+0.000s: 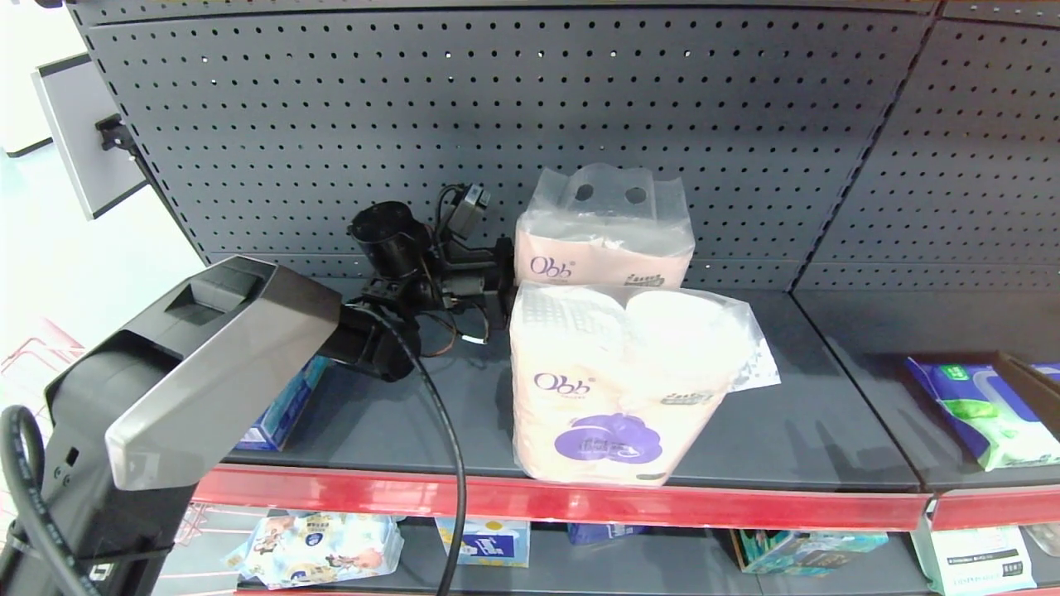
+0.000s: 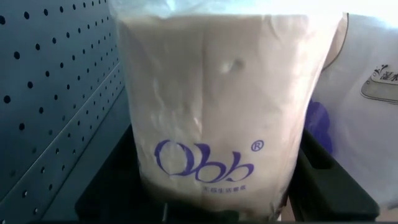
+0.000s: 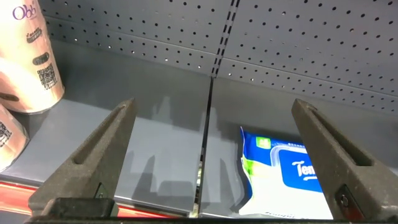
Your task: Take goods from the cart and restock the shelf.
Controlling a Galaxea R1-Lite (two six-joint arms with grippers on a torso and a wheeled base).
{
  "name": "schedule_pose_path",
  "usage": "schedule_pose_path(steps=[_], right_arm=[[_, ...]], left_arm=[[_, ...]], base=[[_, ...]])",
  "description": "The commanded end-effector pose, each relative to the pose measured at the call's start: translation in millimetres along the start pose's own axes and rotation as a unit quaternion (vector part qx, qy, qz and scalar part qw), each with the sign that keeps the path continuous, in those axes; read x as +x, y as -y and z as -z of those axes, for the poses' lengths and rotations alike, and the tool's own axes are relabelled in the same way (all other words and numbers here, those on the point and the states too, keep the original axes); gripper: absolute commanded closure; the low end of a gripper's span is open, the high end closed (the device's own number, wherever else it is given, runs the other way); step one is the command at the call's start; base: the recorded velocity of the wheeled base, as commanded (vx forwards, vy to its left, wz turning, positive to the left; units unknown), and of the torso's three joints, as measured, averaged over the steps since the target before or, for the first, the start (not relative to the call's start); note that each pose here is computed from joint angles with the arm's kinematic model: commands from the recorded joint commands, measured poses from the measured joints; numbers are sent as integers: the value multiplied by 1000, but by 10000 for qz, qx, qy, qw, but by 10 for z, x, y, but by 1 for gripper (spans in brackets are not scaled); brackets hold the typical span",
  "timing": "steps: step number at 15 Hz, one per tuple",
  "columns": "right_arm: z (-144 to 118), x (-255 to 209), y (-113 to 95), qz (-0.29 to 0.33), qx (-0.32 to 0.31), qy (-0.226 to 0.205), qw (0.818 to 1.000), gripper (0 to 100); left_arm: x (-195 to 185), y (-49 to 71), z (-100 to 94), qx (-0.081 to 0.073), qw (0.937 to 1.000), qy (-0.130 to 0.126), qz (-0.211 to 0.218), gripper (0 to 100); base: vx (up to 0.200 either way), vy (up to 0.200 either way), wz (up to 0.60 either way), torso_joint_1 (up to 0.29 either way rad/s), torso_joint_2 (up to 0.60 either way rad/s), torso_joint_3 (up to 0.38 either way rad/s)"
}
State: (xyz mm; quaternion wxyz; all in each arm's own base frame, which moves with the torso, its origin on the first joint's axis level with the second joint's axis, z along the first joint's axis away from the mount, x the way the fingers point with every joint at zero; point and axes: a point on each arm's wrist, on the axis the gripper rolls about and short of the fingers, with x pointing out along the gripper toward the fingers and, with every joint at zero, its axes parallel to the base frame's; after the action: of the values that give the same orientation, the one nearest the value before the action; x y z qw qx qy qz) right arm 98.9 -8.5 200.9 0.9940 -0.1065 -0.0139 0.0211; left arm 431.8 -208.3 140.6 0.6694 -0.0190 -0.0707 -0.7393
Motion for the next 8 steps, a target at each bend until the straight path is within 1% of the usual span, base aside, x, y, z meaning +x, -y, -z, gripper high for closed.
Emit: schedule_pose_path(steps=[1,2,3,4,5,7,8], right_arm=[[1,0,0,2,-1,-2,10000,0],[3,3,0,0,1,-10,10000,0],[3,3,0,0,1,-10,10000,0],[-1,3,1,2,-1,-2,10000,0],[-3,0,2,11,-2,3,10000,0],[-3,0,2,11,-2,3,10000,0],[4,-4,-1,9,-1,-4,10000,0]], left_arm=[[1,2,-11,13,10000,6,-2,100],[1,2,-16,27,10000,11,0,0],[2,3,-23,35,10000,13,0,0],[5,14,-16,-18,10000,14,-24,0],[-3,24,-47,-18,10000,20,-38,0],[-24,57,-177,-184,9998,67,-68,0],[-71,85,-247,-209,9997,70,-111,0]], base=[[0,0,0,0,0,0],[0,0,0,0,0,0],[0,0,0,0,0,0],[0,0,0,0,0,0],[0,0,0,0,0,0],[0,0,0,0,0,0],[0,0,0,0,0,0]])
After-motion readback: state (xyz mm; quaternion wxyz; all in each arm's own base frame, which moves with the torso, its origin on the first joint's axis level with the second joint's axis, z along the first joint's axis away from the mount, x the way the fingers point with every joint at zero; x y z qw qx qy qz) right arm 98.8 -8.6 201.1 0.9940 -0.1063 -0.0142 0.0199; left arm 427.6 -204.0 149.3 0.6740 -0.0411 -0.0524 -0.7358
